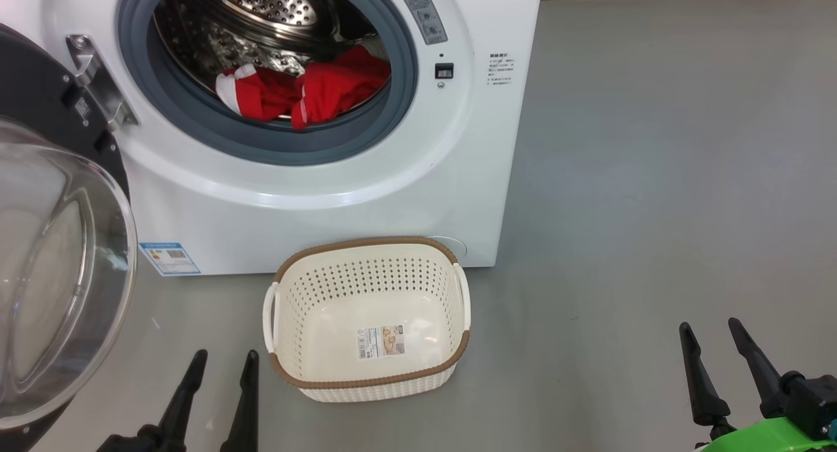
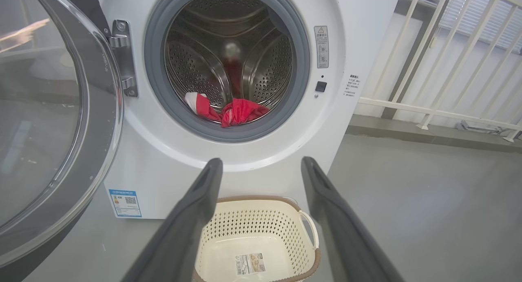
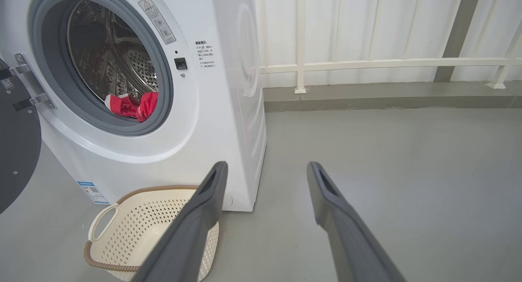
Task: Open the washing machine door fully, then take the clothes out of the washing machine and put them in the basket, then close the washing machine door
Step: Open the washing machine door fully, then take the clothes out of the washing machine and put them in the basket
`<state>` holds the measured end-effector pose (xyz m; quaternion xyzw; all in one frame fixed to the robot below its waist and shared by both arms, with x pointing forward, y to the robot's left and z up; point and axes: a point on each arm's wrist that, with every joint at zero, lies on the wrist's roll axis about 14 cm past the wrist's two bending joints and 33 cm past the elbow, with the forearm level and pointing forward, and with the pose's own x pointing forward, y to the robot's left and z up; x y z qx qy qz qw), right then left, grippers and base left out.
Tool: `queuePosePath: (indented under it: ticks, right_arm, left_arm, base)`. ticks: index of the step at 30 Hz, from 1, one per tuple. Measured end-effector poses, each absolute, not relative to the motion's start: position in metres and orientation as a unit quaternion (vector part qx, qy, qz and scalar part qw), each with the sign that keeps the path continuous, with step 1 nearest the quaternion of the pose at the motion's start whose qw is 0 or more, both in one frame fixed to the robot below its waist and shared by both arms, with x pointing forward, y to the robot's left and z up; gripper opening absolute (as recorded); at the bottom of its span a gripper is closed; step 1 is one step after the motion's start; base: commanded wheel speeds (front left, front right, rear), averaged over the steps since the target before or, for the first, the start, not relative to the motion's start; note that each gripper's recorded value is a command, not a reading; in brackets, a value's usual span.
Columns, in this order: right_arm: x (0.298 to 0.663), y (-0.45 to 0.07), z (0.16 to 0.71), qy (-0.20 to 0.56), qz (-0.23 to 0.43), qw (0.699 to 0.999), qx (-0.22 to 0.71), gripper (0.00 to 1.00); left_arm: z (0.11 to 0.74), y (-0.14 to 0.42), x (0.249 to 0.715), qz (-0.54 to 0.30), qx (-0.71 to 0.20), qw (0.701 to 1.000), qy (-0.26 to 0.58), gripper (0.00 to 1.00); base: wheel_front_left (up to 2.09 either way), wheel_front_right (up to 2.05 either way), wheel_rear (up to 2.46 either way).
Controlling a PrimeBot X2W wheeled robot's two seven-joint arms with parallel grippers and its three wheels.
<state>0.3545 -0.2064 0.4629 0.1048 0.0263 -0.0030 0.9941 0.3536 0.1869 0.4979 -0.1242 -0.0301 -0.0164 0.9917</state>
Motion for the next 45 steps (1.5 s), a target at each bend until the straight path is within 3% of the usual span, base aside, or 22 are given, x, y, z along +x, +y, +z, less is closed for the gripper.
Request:
queuePosePath:
  ticks: [20, 45]
  right_arm:
    - [0.358, -0.201, 0.46, 0.03, 0.003, 0.994, 0.108, 1.0]
    - [0.362, -0.193, 0.45, 0.046, 0.007, 0.992, 0.115, 1.0]
  left_arm:
    - [0.497, 0.188, 0.352, -0.015, -0.118, 0.992, -0.029, 1.0]
    - [0.496, 0.185, 0.364, -0.021, -0.121, 0.992, -0.026, 1.0]
  base:
    - [0.05, -0.06, 0.01]
    - [0.99, -1.05, 0.06]
